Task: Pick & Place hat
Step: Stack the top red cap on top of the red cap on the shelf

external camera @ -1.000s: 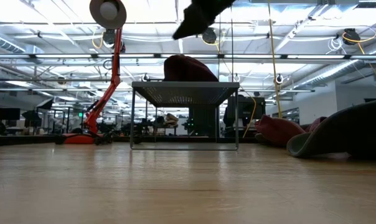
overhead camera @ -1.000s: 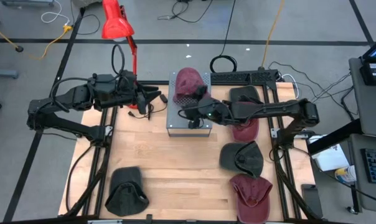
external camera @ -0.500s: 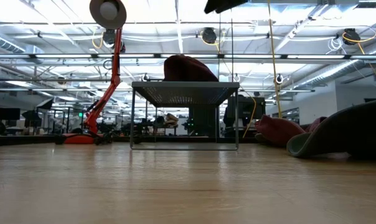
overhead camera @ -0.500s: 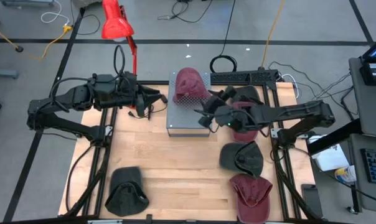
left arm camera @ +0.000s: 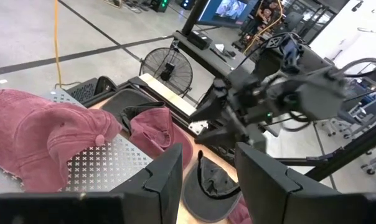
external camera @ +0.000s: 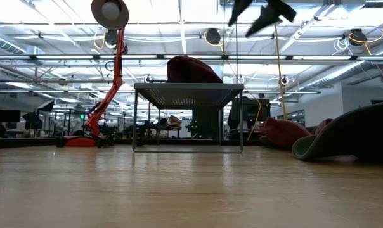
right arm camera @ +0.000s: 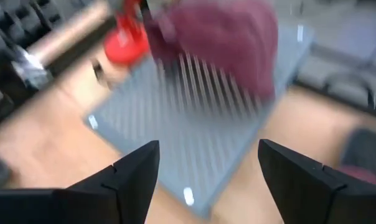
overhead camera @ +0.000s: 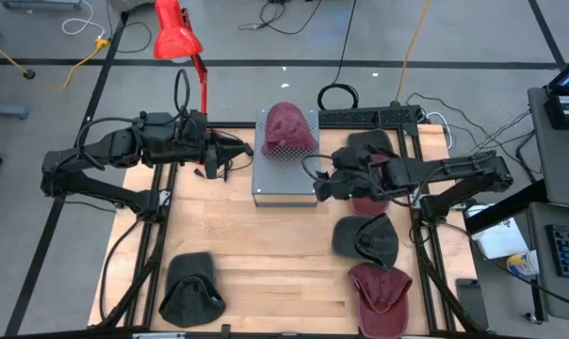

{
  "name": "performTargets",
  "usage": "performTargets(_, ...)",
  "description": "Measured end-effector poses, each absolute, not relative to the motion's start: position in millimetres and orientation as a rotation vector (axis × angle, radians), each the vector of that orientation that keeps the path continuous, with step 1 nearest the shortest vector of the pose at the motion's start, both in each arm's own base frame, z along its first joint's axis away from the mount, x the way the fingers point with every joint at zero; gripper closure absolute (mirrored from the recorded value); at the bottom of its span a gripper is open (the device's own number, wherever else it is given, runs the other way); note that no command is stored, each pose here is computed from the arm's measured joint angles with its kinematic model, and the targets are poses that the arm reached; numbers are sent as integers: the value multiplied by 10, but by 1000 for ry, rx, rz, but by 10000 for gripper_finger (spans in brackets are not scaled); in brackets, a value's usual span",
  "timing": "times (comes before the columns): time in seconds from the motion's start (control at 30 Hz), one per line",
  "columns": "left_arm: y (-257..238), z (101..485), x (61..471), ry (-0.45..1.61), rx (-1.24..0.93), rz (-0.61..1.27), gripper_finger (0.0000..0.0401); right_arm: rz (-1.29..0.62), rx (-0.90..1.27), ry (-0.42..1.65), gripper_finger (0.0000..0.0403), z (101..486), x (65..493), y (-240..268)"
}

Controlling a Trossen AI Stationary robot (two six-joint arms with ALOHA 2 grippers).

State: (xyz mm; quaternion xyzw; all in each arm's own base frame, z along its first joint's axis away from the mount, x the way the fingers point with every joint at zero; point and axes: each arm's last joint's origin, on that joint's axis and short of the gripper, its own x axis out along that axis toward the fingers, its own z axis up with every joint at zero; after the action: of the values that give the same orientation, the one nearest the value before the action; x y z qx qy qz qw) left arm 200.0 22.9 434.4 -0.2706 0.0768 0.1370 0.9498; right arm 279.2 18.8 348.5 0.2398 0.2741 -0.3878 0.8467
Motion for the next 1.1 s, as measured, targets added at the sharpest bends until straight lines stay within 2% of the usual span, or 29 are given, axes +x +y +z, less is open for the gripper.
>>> performTargets(0.17, 229, 4344, 2000, 156, -550, 278, 251, -886, 598, 701, 147, 3383, 2703, 134)
performTargets(0.33, 224, 4344, 2001, 160, -557, 264, 251, -961, 654, 713, 161, 3262, 2668, 76)
performTargets(0.53, 213, 4344, 2003, 168, -584, 228, 251, -1060, 761, 786, 164, 2817, 2595, 40)
performTargets(0.8, 212, 4344, 2003, 170, -585, 224, 251, -1066, 907, 859, 166, 2139, 2494, 71)
performTargets(1.1, 198, 4344, 2005, 183, -591, 176, 251, -1128, 914, 923, 175, 1804, 2317, 63)
